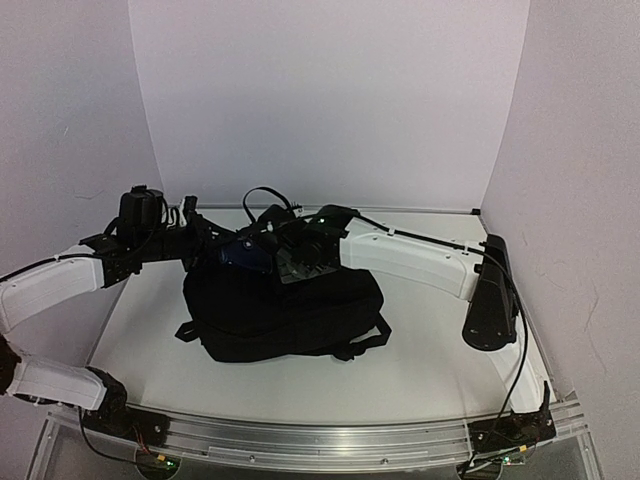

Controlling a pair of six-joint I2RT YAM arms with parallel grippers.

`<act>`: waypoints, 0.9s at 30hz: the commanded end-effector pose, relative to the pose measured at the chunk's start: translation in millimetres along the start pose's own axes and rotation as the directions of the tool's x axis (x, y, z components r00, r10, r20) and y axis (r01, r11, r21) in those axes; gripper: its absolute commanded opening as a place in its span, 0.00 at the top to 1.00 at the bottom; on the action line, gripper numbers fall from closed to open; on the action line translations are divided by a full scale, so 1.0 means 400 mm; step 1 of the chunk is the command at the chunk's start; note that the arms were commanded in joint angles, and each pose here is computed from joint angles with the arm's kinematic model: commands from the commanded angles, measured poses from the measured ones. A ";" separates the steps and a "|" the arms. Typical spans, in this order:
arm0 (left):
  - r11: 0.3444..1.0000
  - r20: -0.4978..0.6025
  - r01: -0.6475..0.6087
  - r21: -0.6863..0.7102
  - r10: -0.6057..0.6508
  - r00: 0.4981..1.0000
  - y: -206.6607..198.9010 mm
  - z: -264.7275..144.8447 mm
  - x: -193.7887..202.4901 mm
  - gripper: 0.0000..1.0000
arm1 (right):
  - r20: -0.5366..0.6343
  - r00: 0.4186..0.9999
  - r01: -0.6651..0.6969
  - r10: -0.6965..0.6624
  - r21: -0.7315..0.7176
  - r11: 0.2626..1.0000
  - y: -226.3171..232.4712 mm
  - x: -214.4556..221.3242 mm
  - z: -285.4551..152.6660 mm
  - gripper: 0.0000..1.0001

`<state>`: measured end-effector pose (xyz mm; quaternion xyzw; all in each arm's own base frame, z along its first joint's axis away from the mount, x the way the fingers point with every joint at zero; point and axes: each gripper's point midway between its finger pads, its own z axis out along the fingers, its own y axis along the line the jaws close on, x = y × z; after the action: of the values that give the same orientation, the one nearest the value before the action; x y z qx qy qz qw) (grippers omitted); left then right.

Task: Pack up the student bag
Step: Place the stationery in the student bag.

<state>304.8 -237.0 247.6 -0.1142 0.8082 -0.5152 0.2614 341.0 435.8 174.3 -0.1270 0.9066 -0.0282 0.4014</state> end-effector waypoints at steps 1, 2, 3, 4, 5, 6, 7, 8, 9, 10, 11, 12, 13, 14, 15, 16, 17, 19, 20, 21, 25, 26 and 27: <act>0.991 0.018 0.009 0.133 -0.012 1.000 -0.081 0.021 -0.038 1.00 | 0.073 0.984 -0.155 0.161 -0.080 0.985 -0.023 -0.091 -0.084 1.00; 0.990 0.010 0.027 0.138 -0.028 1.000 -0.076 0.029 -0.036 1.00 | 0.076 0.982 -0.168 0.174 -0.087 0.982 -0.022 -0.095 -0.086 1.00; 0.990 0.001 0.043 0.133 -0.043 0.999 -0.064 0.039 -0.032 1.00 | 0.078 0.979 -0.179 0.187 -0.097 0.979 -0.022 -0.098 -0.091 1.00; 0.990 -0.001 0.052 0.133 -0.052 0.999 -0.058 0.047 -0.030 1.00 | 0.077 0.977 -0.189 0.198 -0.107 0.976 -0.020 -0.100 -0.092 1.00; 0.990 0.001 0.056 0.132 -0.057 0.998 -0.054 0.053 -0.029 1.00 | 0.076 0.975 -0.199 0.208 -0.117 0.973 -0.018 -0.103 -0.096 1.00; 0.989 0.005 0.059 0.133 -0.060 0.998 -0.050 0.060 -0.029 1.00 | 0.074 0.973 -0.206 0.217 -0.131 0.970 -0.013 -0.103 -0.097 1.00; 0.989 0.009 0.064 0.130 -0.066 0.998 -0.042 0.070 -0.030 1.00 | 0.073 0.972 -0.213 0.225 -0.145 0.966 -0.009 -0.106 -0.098 1.00; 0.988 0.009 0.066 0.138 -0.068 0.998 -0.044 0.077 -0.029 1.00 | 0.070 0.971 -0.215 0.228 -0.154 0.964 -0.004 -0.106 -0.100 1.00; 0.988 0.007 0.067 0.142 -0.069 0.998 -0.044 0.087 -0.028 1.00 | 0.068 0.970 -0.219 0.232 -0.161 0.962 -0.001 -0.106 -0.100 1.00; 0.988 0.005 0.068 0.139 -0.070 0.998 -0.041 0.099 -0.026 1.00 | 0.067 0.970 -0.222 0.235 -0.165 0.961 0.000 -0.107 -0.100 1.00; 0.989 0.002 0.070 0.130 -0.070 0.998 -0.036 0.111 -0.023 1.00 | 0.066 0.969 -0.224 0.238 -0.169 0.960 0.001 -0.108 -0.101 1.00; 0.991 0.000 0.071 0.114 -0.072 0.997 -0.027 0.125 -0.021 1.00 | 0.067 0.968 -0.226 0.240 -0.172 0.959 0.002 -0.109 -0.104 1.00; 0.993 -0.007 0.078 0.092 -0.078 0.997 -0.013 0.139 -0.016 1.00 | 0.070 0.967 -0.230 0.245 -0.174 0.958 0.001 -0.112 -0.106 1.00; 0.994 -0.016 0.087 0.071 -0.086 0.996 0.000 0.151 -0.011 1.00 | 0.072 0.966 -0.234 0.250 -0.176 0.956 0.000 -0.115 -0.109 1.00; 0.994 -0.023 0.094 0.057 -0.093 0.995 0.010 0.162 -0.006 1.00 | 0.075 0.964 -0.238 0.254 -0.178 0.955 -0.002 -0.118 -0.111 1.00; 0.994 -0.026 0.104 0.042 -0.103 0.994 0.023 0.173 0.000 1.00 | 0.077 0.963 -0.243 0.260 -0.180 0.953 -0.003 -0.120 -0.113 1.00; 0.993 -0.027 0.111 0.031 -0.110 0.994 0.032 0.181 0.004 1.00 | 0.078 0.961 -0.247 0.264 -0.182 0.952 -0.004 -0.121 -0.115 1.00; 0.993 -0.028 0.116 0.027 -0.115 0.993 0.038 0.196 0.013 1.00 | 0.079 0.959 -0.255 0.273 -0.185 0.949 -0.006 -0.122 -0.117 1.00; 0.993 -0.025 0.116 0.031 -0.116 0.993 0.038 0.203 0.015 1.00 | 0.080 0.957 -0.260 0.278 -0.188 0.947 -0.006 -0.122 -0.117 1.00; 0.992 -0.022 0.118 0.043 -0.117 0.993 0.034 0.210 0.015 1.00 | 0.078 0.957 -0.262 0.280 -0.190 0.946 -0.006 -0.120 -0.116 1.00; 0.990 -0.016 0.111 0.088 -0.110 0.994 0.017 0.248 0.012 1.00 | 0.072 0.954 -0.272 0.292 -0.207 0.940 -0.005 -0.111 -0.117 1.00; 0.988 -0.012 0.108 0.108 -0.107 0.994 0.007 0.254 0.011 1.00 | 0.069 0.953 -0.274 0.293 -0.210 0.939 -0.005 -0.107 -0.117 1.00; 0.986 -0.005 0.105 0.126 -0.105 0.994 -0.001 0.258 0.008 1.00 | 0.069 0.952 -0.278 0.298 -0.215 0.936 -0.006 -0.108 -0.119 1.00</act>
<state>341.0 -301.3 173.0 -0.1588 0.8098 -0.5290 0.1979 334.7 443.7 183.6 -0.0704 0.9124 0.0666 0.3977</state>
